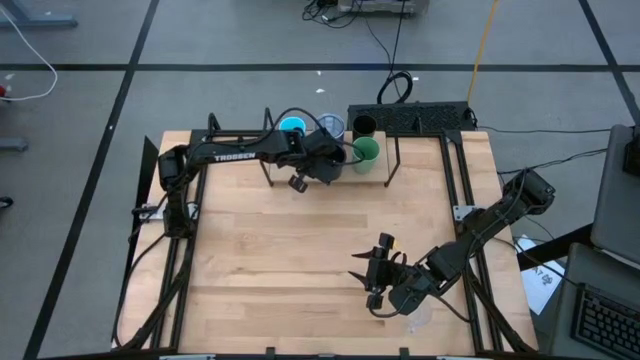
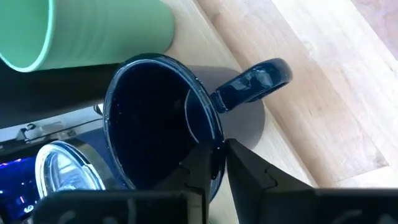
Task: Stack small to large cups/mugs on shelf
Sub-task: Put the dark blue mug on the shelf, then put the transparent mug on the shelf
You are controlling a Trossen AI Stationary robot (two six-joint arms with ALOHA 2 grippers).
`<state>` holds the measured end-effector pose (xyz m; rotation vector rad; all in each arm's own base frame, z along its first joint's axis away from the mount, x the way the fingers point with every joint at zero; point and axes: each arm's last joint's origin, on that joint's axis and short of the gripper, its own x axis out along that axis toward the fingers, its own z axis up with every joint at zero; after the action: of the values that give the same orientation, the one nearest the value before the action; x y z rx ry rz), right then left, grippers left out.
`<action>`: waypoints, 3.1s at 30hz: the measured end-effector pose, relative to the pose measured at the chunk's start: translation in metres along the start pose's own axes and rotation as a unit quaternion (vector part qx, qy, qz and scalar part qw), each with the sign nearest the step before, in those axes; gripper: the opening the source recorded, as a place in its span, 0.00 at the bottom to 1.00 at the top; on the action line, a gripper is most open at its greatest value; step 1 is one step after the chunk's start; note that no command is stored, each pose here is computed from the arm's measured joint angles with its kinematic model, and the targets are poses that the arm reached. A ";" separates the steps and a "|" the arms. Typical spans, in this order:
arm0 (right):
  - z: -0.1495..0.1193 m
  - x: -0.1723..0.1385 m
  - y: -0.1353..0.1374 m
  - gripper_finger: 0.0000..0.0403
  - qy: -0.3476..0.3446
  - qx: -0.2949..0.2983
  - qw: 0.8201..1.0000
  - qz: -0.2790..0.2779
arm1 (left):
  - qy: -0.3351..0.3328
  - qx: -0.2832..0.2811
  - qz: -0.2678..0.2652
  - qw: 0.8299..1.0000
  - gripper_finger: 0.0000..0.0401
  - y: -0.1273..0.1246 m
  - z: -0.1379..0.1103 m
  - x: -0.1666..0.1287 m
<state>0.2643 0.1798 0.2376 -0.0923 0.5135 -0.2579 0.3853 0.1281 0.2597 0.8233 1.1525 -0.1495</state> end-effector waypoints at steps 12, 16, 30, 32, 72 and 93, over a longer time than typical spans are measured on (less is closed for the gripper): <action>0.000 0.000 0.000 0.46 0.000 0.000 1.000 0.000 | 0.002 -0.004 0.002 1.000 0.14 0.000 0.000 0.000; 0.000 0.000 0.000 0.46 0.000 0.000 1.000 0.000 | 0.002 -0.011 0.002 1.000 0.14 0.000 0.000 0.000; 0.000 0.000 0.000 0.46 0.000 0.000 1.000 0.000 | -0.013 -0.023 0.014 1.000 0.15 -0.003 0.008 -0.016; 0.000 0.000 0.000 0.46 0.000 0.000 1.000 0.000 | -0.019 -0.024 0.020 0.999 0.15 -0.003 0.011 -0.022; 0.003 0.000 0.001 0.46 -0.010 0.027 1.000 0.007 | -0.128 -0.086 0.036 0.987 0.14 -0.065 0.011 -0.199; 0.004 0.000 0.003 0.46 -0.012 0.059 0.998 0.017 | -0.010 -0.154 -0.018 0.988 0.14 -0.161 0.021 -0.190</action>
<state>0.2667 0.1824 0.2406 0.0276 0.4755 -0.2521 0.2380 -0.0552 0.3445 0.5262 1.1371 -0.0069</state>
